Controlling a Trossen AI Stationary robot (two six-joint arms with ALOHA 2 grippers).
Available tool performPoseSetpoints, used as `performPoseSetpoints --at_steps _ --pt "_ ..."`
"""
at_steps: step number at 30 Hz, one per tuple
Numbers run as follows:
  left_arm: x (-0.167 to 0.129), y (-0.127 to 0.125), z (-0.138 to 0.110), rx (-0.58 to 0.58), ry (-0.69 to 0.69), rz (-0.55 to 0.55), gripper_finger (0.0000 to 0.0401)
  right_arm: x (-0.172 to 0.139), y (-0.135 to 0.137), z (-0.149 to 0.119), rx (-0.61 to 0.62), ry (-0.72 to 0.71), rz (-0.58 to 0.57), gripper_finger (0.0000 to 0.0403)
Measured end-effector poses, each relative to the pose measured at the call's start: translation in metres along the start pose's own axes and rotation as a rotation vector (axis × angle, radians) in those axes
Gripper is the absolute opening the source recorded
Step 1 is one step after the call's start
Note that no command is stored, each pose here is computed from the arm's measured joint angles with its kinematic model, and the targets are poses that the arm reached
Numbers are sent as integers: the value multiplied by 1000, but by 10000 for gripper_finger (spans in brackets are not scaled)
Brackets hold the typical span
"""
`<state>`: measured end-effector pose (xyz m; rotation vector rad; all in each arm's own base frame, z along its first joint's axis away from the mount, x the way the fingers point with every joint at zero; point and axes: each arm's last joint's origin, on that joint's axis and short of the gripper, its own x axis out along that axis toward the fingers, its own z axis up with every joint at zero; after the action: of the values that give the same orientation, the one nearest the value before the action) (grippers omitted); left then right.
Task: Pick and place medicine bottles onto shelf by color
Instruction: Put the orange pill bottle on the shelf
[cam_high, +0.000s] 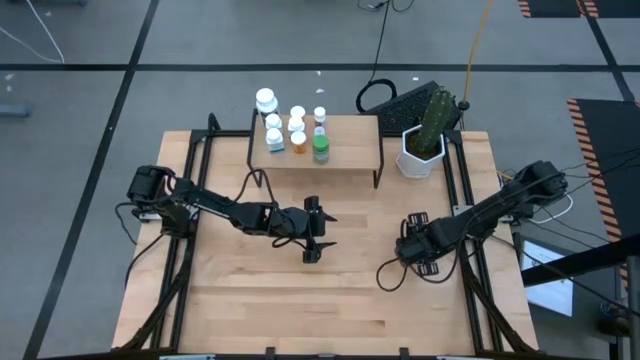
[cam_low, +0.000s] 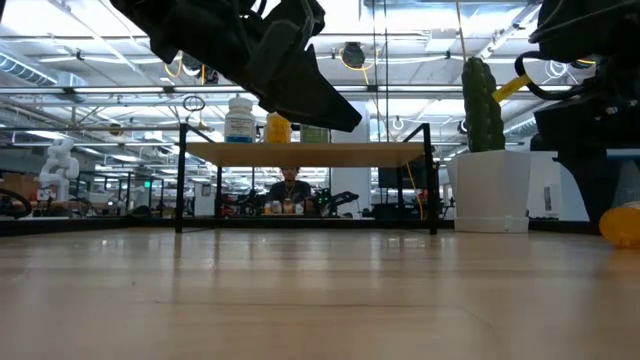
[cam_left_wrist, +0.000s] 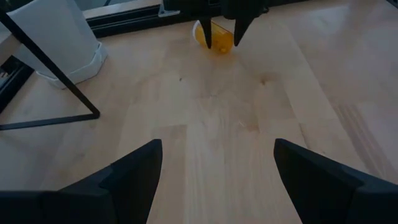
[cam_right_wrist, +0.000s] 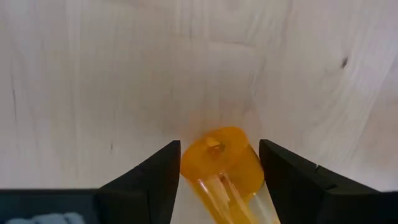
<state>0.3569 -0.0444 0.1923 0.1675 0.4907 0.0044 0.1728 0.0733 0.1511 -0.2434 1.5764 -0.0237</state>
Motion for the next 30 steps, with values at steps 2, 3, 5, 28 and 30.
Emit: performPoseSetpoints --at_steps 2,3,5,28,30 --pt "0 0 0 0 0 0 308 -1 0 1 40 -19 0 207" --pt "0 0 0 0 0 0 308 -1 0 2 54 -30 4 211" --pt "0 0 0 -1 0 0 308 -4 0 2 82 -52 12 221" --pt "12 6 -17 -32 93 15 308 -56 -31 -29 1505 106 296 263" --pt "14 5 -18 -33 86 10 308 -52 -30 -27 1545 103 313 263"
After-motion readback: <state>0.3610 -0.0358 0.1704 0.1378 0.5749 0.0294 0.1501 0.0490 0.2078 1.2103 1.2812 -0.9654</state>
